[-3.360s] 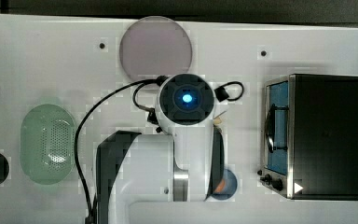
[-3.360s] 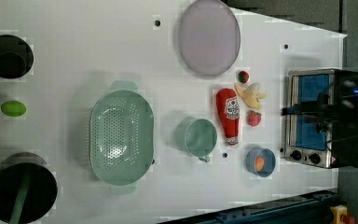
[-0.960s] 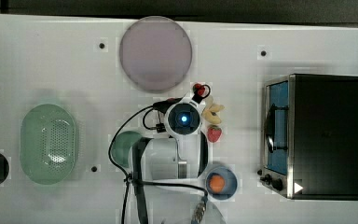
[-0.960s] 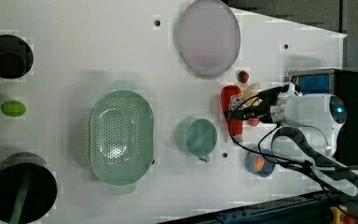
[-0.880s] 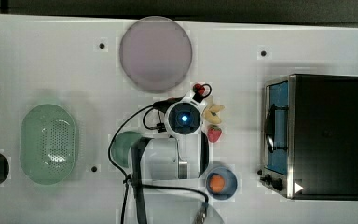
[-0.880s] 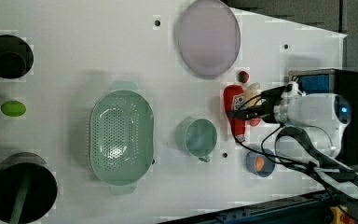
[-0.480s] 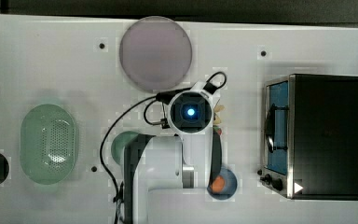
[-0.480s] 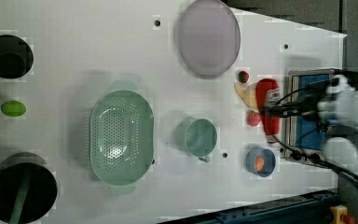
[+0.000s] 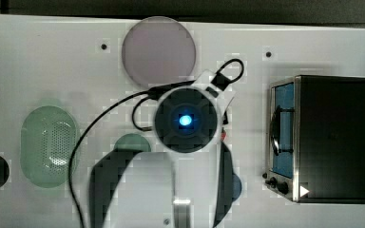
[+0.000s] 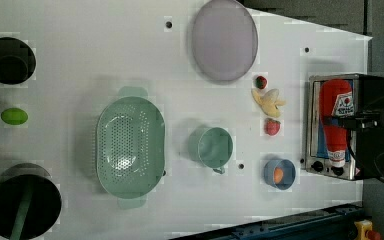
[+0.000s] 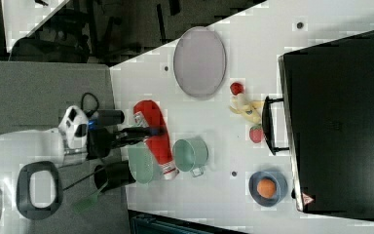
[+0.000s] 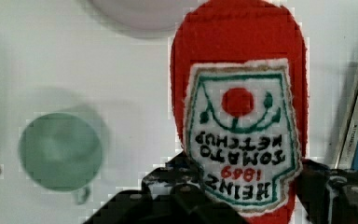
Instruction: Pick Ketchup from the table and place it in strainer.
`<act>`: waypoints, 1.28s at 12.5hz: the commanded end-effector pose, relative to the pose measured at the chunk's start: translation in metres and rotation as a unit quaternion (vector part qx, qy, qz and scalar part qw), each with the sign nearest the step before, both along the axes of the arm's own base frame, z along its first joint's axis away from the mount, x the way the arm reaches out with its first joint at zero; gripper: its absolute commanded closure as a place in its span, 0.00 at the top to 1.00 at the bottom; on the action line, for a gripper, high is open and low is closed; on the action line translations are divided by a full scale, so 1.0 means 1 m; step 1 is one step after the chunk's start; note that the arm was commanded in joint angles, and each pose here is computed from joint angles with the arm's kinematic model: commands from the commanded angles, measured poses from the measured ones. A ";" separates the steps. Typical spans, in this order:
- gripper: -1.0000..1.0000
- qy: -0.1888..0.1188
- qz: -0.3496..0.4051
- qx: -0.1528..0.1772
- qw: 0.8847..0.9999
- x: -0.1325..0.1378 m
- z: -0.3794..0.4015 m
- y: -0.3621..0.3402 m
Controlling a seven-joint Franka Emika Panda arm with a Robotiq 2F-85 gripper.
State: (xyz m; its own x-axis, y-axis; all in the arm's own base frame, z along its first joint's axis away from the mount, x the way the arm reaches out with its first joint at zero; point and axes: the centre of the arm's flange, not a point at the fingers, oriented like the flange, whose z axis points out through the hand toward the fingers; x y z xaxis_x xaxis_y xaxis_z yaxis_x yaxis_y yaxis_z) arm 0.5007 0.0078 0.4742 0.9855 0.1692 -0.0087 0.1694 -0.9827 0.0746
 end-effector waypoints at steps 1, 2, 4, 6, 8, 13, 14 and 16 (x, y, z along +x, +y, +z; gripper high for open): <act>0.59 0.021 -0.018 0.019 0.999 0.000 -0.011 0.073; 0.59 0.020 -0.037 0.026 0.999 -0.003 -0.011 0.096; 0.59 0.023 -0.076 0.027 0.996 -0.011 -0.016 0.144; 0.59 0.030 -0.092 0.022 0.995 -0.022 -0.029 0.192; 0.59 0.022 -0.107 0.033 0.993 -0.026 -0.041 0.234; 0.59 0.005 -0.086 0.100 0.991 -0.032 -0.088 0.317; 0.59 0.011 -0.099 0.111 0.989 -0.035 -0.100 0.328; 0.59 0.027 -0.118 0.127 0.984 -0.043 -0.125 0.351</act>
